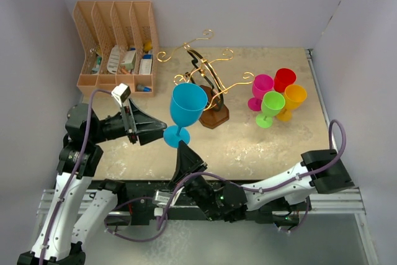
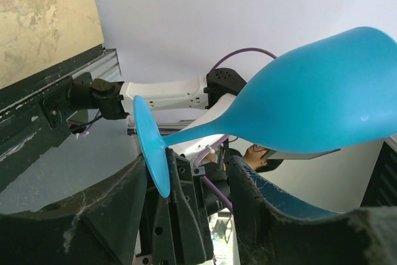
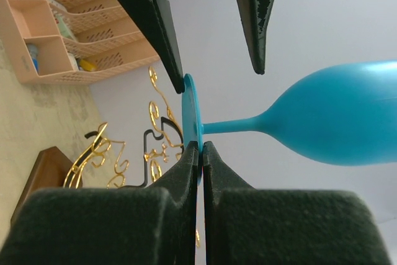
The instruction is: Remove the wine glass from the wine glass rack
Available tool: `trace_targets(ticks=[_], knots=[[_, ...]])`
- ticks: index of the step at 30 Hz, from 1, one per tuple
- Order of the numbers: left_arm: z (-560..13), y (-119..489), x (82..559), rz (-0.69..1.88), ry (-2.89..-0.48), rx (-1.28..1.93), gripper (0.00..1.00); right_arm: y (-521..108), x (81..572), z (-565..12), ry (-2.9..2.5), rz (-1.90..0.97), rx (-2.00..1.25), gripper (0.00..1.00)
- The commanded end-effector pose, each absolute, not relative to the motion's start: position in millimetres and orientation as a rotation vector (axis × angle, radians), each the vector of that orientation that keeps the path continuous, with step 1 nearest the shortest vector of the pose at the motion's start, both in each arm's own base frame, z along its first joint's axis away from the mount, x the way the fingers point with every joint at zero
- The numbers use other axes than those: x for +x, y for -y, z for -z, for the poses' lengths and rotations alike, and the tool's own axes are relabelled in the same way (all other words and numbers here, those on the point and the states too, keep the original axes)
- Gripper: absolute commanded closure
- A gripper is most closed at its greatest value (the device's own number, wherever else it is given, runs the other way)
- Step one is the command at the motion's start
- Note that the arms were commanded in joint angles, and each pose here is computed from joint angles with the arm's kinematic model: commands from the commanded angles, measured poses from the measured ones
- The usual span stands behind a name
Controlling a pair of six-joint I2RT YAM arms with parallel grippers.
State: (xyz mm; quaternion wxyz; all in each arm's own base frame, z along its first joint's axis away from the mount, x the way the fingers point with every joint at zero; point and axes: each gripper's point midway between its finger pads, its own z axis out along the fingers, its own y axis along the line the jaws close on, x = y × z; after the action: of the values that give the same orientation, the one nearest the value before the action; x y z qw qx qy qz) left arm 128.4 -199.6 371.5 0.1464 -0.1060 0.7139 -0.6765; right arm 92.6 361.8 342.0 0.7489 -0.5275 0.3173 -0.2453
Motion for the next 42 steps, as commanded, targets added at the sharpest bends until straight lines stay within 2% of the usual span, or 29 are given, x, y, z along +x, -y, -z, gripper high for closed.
trace_targets(ticks=[1, 15, 17, 24, 25, 27, 30, 34, 38, 42], knots=[[-386.7, 198.0, 117.8, 1.985, -2.017, -0.266, 0.44, -352.1, 89.9, -380.5, -0.718, 0.472, -0.996, 1.0], [-388.4, 197.1, 111.7, 1.984, -2.0, -0.232, 0.54, -363.4, 82.5, -392.0, -0.667, 0.514, -0.944, 1.0], [-390.1, 197.0, 111.6, 1.987, -1.986, -0.225, 0.61, -365.7, 80.6, -396.3, -0.659, 0.509, -0.919, 1.0], [-393.6, 196.3, 109.5, 1.986, -1.952, -0.2, 0.96, -356.8, 83.1, -404.2, -0.682, 0.495, -0.877, 1.0], [-392.6, 196.3, 110.2, 1.985, -1.951, -0.202, 1.0, -355.3, 84.0, -405.5, -0.688, 0.491, -0.874, 1.0], [-390.3, 196.3, 111.8, 1.981, -1.945, -0.205, 1.0, -353.0, 85.1, -406.1, -0.702, 0.485, -0.872, 1.0], [-385.1, 196.4, 116.0, 1.974, -1.93, -0.206, 1.0, -348.9, 88.6, -403.0, -0.736, 0.486, -0.877, 0.93], [-379.0, 196.8, 127.9, 2.006, -1.87, -0.242, 1.0, -335.5, 94.0, -403.0, -0.839, 0.446, -0.857, 0.64], [-376.9, 196.0, 145.2, 2.049, -1.77, -0.286, 1.0, -312.2, 98.2, -410.3, -0.938, 0.41, -0.829, 0.56], [-376.3, 196.1, 161.8, 2.032, -1.698, -0.269, 1.0, -290.2, 103.1, -409.1, -1.009, 0.416, -0.842, 0.54]])
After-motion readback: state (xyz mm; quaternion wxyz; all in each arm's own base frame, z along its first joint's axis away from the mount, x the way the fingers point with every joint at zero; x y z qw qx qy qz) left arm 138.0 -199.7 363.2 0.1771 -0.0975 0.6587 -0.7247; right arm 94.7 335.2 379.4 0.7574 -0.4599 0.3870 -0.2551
